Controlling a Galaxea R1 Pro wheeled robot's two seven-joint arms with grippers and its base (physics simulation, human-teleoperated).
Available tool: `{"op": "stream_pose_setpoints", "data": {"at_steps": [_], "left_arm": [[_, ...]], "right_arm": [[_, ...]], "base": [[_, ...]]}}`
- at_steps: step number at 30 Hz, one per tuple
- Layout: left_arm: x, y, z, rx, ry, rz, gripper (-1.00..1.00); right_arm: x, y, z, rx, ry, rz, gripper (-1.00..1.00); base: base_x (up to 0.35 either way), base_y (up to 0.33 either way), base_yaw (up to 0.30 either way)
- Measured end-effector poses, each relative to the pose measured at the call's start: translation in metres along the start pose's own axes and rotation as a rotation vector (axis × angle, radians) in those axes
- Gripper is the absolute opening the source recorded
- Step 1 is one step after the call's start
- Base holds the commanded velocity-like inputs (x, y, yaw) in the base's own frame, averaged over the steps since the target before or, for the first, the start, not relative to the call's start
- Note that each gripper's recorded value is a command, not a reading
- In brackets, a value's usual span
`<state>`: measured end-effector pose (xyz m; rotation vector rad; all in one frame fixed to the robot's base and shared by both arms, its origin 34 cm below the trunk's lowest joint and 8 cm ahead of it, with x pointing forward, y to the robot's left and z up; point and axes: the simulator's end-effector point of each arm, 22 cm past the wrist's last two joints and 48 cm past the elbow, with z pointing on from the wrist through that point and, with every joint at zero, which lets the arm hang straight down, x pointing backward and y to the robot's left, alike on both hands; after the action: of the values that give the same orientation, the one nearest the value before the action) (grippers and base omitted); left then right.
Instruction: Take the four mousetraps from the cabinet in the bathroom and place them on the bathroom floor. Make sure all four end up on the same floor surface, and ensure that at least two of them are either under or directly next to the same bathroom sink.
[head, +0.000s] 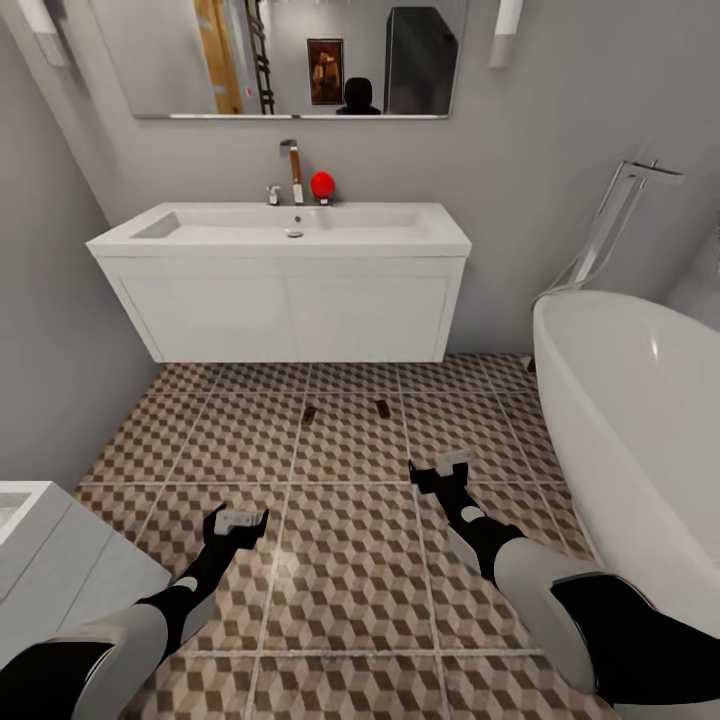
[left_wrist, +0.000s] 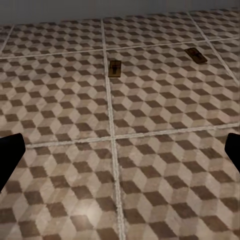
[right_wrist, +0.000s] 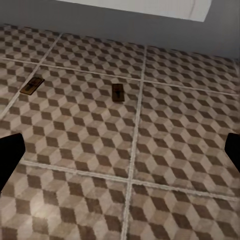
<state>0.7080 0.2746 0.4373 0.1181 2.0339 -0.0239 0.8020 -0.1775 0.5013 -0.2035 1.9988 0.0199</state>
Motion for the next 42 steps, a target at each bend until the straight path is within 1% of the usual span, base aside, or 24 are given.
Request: {"op": "stream_pose_setpoints", "data": {"at_steps": [11, 28, 42], "left_arm": [[-0.032, 0.002, -0.008, -0.001, -0.014, 0.001, 1.00], [-0.078, -0.004, -0.021, 0.006, -0.032, -0.005, 1.00], [-0.117, -0.002, -0.033, 0.005, -0.053, -0.004, 1.00]], "right_arm": [[-0.030, -0.003, -0.010, 0.001, -0.012, -0.001, 1.00], [-0.081, -0.008, -0.024, 0.005, -0.038, -0.004, 1.00], [-0.122, -0.012, -0.036, 0.007, -0.060, -0.006, 1.00]], "base": [[0.000, 0.000, 0.000], [0.000, 0.000, 0.000], [0.000, 0.000, 0.000]]}}
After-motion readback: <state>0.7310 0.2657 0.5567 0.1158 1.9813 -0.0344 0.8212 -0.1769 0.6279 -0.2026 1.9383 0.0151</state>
